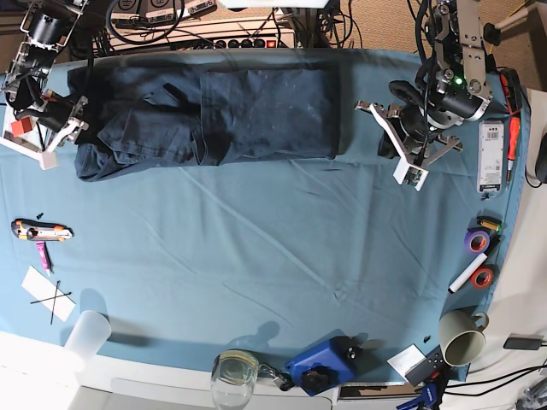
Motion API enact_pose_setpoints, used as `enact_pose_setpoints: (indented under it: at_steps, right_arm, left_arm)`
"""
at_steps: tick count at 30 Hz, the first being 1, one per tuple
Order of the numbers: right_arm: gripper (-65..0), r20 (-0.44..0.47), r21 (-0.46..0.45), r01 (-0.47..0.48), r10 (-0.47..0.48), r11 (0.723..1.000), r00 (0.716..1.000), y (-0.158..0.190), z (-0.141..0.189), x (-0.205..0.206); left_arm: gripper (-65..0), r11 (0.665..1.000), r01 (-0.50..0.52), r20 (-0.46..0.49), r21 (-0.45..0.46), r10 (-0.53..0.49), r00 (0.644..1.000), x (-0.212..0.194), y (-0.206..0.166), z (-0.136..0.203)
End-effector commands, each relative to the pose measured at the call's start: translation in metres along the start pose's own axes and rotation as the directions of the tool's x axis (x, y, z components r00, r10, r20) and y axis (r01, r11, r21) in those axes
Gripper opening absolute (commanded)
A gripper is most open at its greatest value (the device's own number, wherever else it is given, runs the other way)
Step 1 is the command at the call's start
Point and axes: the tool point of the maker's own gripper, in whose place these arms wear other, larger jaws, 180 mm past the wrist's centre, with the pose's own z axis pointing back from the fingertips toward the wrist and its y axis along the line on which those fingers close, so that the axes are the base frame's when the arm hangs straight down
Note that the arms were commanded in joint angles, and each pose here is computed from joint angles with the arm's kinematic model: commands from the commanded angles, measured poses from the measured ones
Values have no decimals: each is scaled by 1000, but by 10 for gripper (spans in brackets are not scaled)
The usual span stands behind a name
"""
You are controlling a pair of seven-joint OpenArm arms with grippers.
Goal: Fold the T-shirt properly
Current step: 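Release the strip with the left gripper and raise it away, then lift the folded bundle with the right gripper and fold it over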
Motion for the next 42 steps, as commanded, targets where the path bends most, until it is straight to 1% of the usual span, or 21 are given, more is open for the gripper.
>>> enact_pose_setpoints:
  at_steps: [1, 3, 6, 8, 10, 12, 14, 18, 20, 22, 25, 27, 28, 33, 35, 37, 38, 40, 42]
  right_arm:
    - [-650, -48, -12, 43, -44, 999, 998, -3, -1, -10]
    - [-650, -17, -5, 23, -23, 1000, 1000, 1, -2, 5]
    - [-650, 9, -35, -29, 29, 999, 1000, 3, -5, 32]
    - [-650, 7, -90, -69, 70, 994, 998, -1, -4, 49]
    - [-650, -10, -165, -107, 107, 980, 994, -9, -2, 64]
    - [-650, 8, -240, -141, 147, 961, 989, -15, 1, 85]
    - [-650, 17, -290, -170, 183, 942, 983, -16, 4, 102]
    - [-650, 27, -331, -253, 277, 909, 960, -2, 11, 126]
    - [-650, 15, -350, -305, 331, 886, 944, 8, 17, 133]
    - [-650, -14, -375, -361, 384, 854, 923, 18, 24, 137]
    - [-650, -9, -402, -434, 470, 806, 882, 39, 28, 144]
    - [-650, -17, -413, -468, 507, 781, 862, 49, 26, 140]
    - [-650, -25, -415, -479, 517, 773, 856, 52, 25, 135]
    - [-650, -20, -369, -495, 526, 787, 850, 67, 2, 104]
    - [-650, 5, -341, -512, 547, 788, 837, 82, -5, 96]
    - [-650, 24, -327, -529, 567, 783, 824, 96, -10, 90]
    - [-650, 31, -321, -535, 574, 781, 819, 102, -12, 86]
    - [-650, 55, -289, -544, 581, 788, 812, 115, -17, 77]
    - [-650, 59, -257, -559, 590, 788, 805, 126, -25, 66]
  left_arm:
    - [-650, 1000, 11, 44, -2, -11, 999, 11, 0, 4]
    - [-650, 1000, 11, 43, -1, -11, 999, 11, 0, 4]
    - [-650, 1000, 11, 41, -1, -11, 999, 11, 0, 4]
    - [-650, 1000, 7, 34, -1, -7, 999, 8, 0, 4]
    - [-650, 1000, -10, 27, 4, 9, 1000, 5, 0, 4]
    - [-650, 1000, -12, 10, 3, 12, 1000, 0, 0, 4]
    - [-650, 1000, -16, -5, 5, 16, 1000, -4, 0, 5]
    - [-650, 1000, -27, -19, 15, 27, 999, -11, 3, 7]
    - [-650, 999, -35, -26, 25, 36, 999, -14, 7, 8]
    - [-650, 998, -48, -24, 46, 49, 999, -16, 13, 12]
    - [-650, 993, -71, -8, 96, 72, 997, -14, 31, 21]
    - [-650, 991, -81, 2, 107, 81, 997, -13, 41, 26]
    - [-650, 990, -87, 9, 110, 87, 996, -12, 45, 29]
    - [-650, 992, -76, -7, 102, 77, 997, -22, 62, 44]
    - [-650, 989, -90, -12, 119, 92, 996, -27, 70, 50]
    - [-650, 984, -106, -14, 143, 109, 994, -32, 78, 55]
    - [-650, 982, -111, -14, 155, 115, 993, -33, 81, 57]
    - [-650, 976, -123, -16, 178, 128, 992, -38, 88, 62]
    - [-650, 972, -132, -16, 196, 138, 990, -40, 94, 66]
